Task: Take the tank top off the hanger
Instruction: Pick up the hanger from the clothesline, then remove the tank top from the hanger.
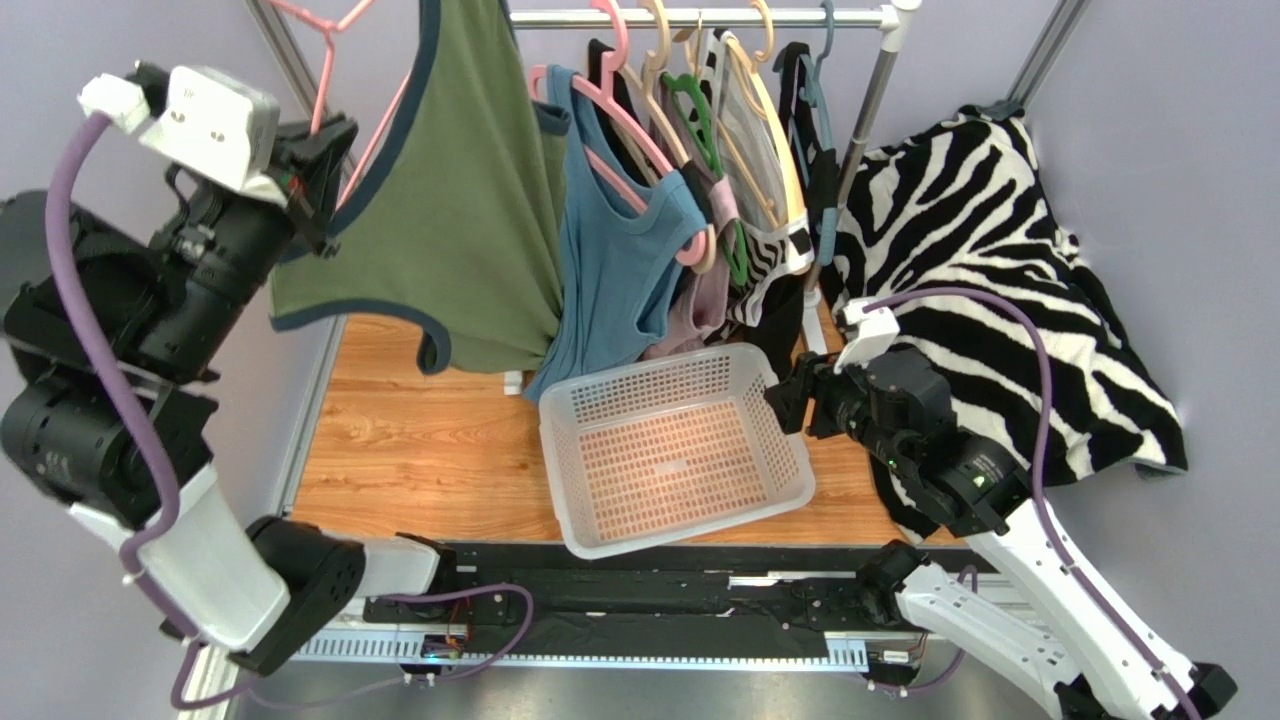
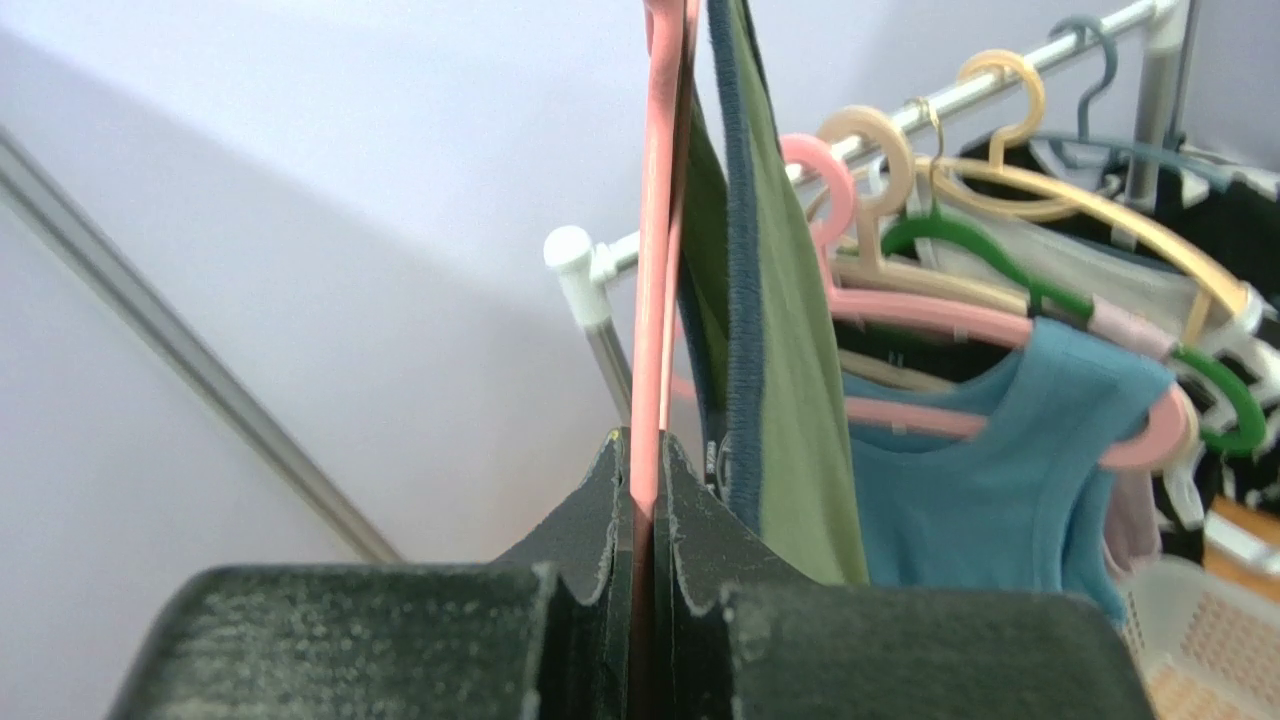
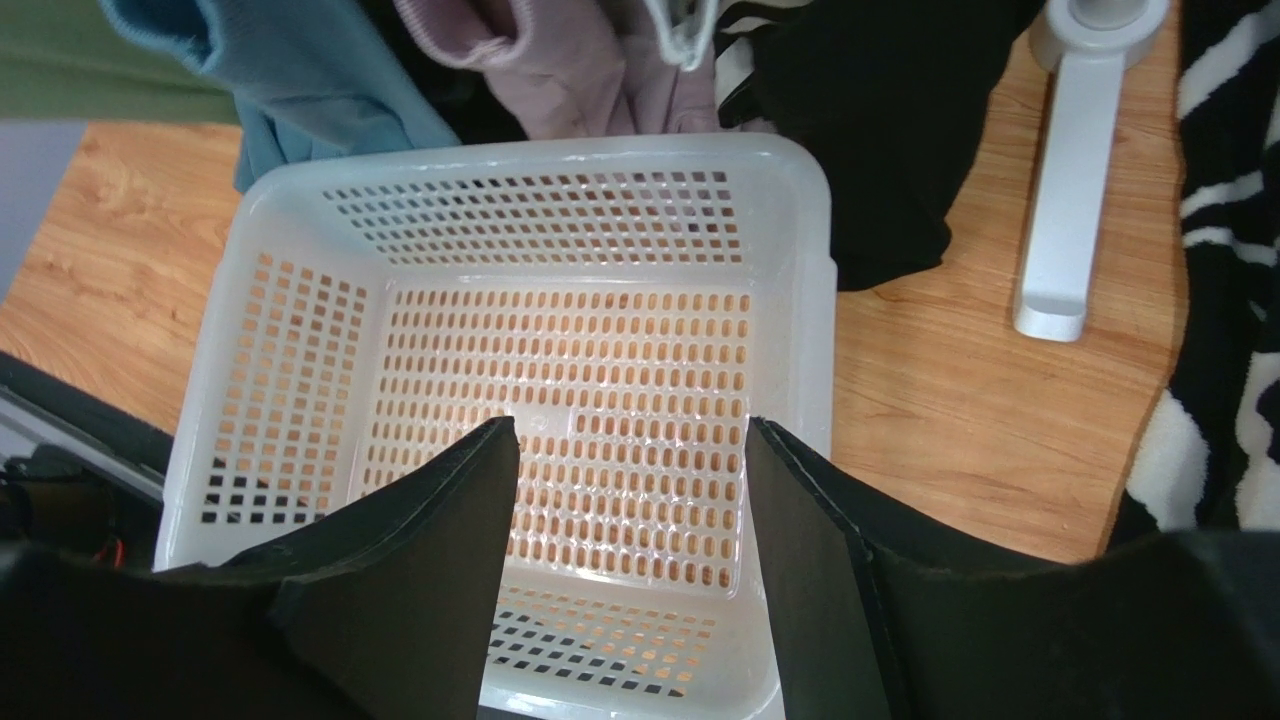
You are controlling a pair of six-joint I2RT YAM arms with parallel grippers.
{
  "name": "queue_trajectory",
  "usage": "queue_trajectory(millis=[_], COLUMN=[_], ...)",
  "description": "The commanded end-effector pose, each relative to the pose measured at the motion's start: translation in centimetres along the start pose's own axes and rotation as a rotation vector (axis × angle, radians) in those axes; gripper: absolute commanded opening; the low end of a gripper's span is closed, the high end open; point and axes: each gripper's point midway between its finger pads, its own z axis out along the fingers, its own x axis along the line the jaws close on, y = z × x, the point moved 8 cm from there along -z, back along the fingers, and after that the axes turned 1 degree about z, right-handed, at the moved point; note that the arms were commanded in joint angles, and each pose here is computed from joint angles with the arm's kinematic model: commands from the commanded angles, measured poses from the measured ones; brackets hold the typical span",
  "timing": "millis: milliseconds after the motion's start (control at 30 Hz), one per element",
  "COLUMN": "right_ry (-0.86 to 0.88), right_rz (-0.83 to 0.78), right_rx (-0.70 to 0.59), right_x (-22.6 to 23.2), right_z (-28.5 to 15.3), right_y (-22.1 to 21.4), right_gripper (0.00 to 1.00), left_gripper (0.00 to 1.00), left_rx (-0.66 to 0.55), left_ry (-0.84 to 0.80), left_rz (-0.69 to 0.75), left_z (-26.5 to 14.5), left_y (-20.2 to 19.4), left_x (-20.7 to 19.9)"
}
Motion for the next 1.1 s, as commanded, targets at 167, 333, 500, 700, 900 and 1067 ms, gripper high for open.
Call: queue_trajectory(millis=[167,333,500,700,900,1067], right_ry=[0.096,0.126,0.182,0.179,0.139,0.164], right_rz=[-0.285,-0.403,-0.422,-0.469,-0.469,-0.452], right_rx=[0.075,0.142,0.121,0.030,0.028,0.058], right_x=[6.5,10.1,12.7,16.1,17.3,15.8], right_z=[3.0,6.5,9.7,13.5,17.3,15.9], right_y=[-0.9,-2.6,-2.6,-0.3,2.0,-0.2], right_gripper=[0.60,0.56,0.57,0.59,0.61,0.59], left_gripper=[0.00,0.00,0.00,0.00,0.00,0.00], left_rx=[-0.321,-0.414,-0.513,-0.610,-0.614,-0.591], left_ry=[0.081,0.185,0.250,0.343,0.391,0.271], left_rz=[-0.012,-0.008,0.021,0.060,0.081,0.087], left_z=[2.6,0.1,-3.6,-7.3,-8.8,-8.9], left_y=[4.7,6.9,9.0,10.9,11.0,10.3], left_x=[1.4,2.7,3.5,4.5,4.9,3.5])
